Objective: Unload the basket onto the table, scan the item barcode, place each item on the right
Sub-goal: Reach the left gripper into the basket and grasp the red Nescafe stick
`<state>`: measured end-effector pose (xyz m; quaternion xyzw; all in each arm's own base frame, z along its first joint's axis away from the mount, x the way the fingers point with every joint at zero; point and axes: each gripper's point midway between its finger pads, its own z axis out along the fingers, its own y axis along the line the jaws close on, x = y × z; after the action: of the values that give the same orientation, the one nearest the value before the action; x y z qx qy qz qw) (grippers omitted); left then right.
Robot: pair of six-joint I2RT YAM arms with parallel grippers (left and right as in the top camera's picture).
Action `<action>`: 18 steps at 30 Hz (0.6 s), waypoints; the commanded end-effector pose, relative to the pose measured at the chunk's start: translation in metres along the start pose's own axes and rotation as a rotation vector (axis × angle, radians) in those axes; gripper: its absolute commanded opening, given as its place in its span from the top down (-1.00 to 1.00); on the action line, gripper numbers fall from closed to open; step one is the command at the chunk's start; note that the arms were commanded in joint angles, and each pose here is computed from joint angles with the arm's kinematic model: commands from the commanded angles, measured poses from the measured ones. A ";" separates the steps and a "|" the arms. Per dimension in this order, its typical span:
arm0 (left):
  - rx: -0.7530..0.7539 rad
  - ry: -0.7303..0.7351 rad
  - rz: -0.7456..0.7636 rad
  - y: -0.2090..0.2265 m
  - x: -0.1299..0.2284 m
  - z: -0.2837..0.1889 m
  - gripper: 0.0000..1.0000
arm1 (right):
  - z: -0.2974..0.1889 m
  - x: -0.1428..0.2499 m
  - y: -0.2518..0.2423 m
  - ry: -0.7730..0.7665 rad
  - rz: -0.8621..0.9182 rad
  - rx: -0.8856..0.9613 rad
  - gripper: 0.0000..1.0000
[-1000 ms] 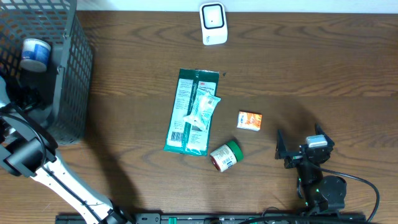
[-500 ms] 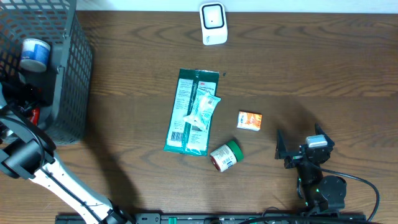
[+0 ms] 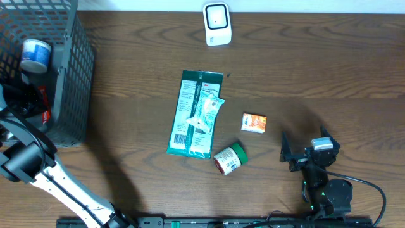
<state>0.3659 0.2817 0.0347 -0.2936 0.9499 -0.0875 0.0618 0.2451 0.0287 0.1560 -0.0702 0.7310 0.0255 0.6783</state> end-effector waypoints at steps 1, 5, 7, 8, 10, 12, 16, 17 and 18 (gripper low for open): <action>0.004 -0.130 -0.071 -0.007 -0.017 -0.047 0.85 | 0.000 0.001 -0.002 0.001 0.006 0.009 -0.99; 0.001 -0.320 -0.116 -0.020 -0.032 -0.115 0.86 | 0.000 0.001 -0.002 0.001 0.006 0.009 -0.98; 0.012 -0.420 -0.132 -0.029 -0.034 -0.154 0.86 | 0.000 0.001 -0.002 0.001 0.006 0.009 -0.99; 0.015 -0.462 -0.136 -0.033 -0.034 -0.172 0.86 | 0.000 0.001 -0.002 0.001 0.006 0.009 -0.99; 0.020 -0.551 -0.145 -0.041 -0.031 -0.208 0.86 | 0.000 0.001 -0.002 0.001 0.006 0.009 -0.99; 0.007 -0.620 -0.132 -0.045 -0.026 -0.236 0.85 | 0.000 0.001 -0.002 0.001 0.006 0.009 -0.99; -0.066 -0.635 -0.136 -0.037 -0.017 -0.248 -0.04 | 0.000 0.001 -0.002 0.001 0.006 0.009 -0.99; -0.079 -0.613 -0.128 -0.034 -0.015 -0.241 -0.19 | 0.000 0.001 -0.002 0.001 0.006 0.009 -0.99; -0.082 -0.594 -0.124 -0.033 -0.015 -0.233 -0.28 | 0.000 0.001 -0.002 0.001 0.006 0.009 -0.98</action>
<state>0.3582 0.2823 0.3144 -0.3476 0.8587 0.0318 0.3752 0.2451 0.0287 0.1560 -0.0702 0.7310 0.0255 0.6783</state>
